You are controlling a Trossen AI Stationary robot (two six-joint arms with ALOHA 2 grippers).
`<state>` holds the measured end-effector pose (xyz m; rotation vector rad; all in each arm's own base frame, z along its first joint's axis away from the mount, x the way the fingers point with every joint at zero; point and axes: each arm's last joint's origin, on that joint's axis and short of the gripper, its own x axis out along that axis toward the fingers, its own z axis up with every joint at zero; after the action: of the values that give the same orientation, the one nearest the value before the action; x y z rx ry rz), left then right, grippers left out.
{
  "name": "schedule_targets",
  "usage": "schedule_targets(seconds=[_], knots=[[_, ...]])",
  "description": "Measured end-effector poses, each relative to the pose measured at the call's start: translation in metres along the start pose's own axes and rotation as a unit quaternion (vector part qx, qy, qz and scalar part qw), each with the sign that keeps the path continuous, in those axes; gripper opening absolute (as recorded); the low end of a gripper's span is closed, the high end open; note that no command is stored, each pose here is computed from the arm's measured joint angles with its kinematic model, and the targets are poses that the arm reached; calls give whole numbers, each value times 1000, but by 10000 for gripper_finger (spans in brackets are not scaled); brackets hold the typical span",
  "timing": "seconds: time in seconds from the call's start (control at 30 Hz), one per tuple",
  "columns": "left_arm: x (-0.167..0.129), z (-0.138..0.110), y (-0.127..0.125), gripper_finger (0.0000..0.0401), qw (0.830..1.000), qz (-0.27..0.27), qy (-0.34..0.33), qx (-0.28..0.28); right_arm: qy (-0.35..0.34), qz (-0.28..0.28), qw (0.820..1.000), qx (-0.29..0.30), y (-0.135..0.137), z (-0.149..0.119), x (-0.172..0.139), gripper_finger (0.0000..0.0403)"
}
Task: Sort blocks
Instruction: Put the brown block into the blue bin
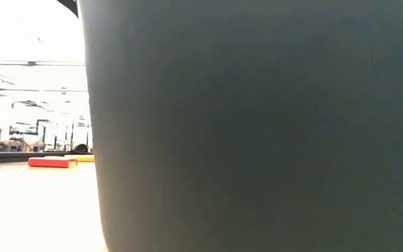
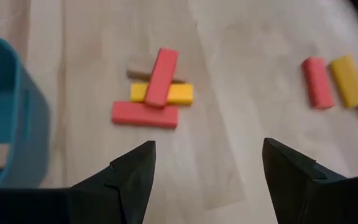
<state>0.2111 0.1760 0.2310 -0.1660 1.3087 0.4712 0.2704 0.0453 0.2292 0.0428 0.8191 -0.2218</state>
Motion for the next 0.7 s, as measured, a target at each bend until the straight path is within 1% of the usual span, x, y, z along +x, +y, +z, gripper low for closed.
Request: schedule_targets(seconds=[0.1, 0.2, 0.37, 0.47, 0.57, 0.7], knots=[[10, -5, 22, 230, 999, 12, 19, 22, 15, 10, 1000, 11, -1, -2, 0, 224], [21, -8, 35, 230, 997, 14, 38, 59, 30, 5, 999, 13, -1, -5, 0, 224], [43, -8, 43, 230, 986, 37, 87, 136, 45, -1, 999, 12, -2, -8, 0, 224], [54, -8, 43, 230, 978, 40, 114, 167, 52, -4, 999, 9, -3, -10, 0, 224], [64, -8, 44, 230, 977, 29, 122, 172, 56, -5, 998, 9, -3, -10, 0, 224], [75, -6, 48, 230, 981, 16, 107, 160, 60, -6, 998, 6, -3, -11, -1, 224]])
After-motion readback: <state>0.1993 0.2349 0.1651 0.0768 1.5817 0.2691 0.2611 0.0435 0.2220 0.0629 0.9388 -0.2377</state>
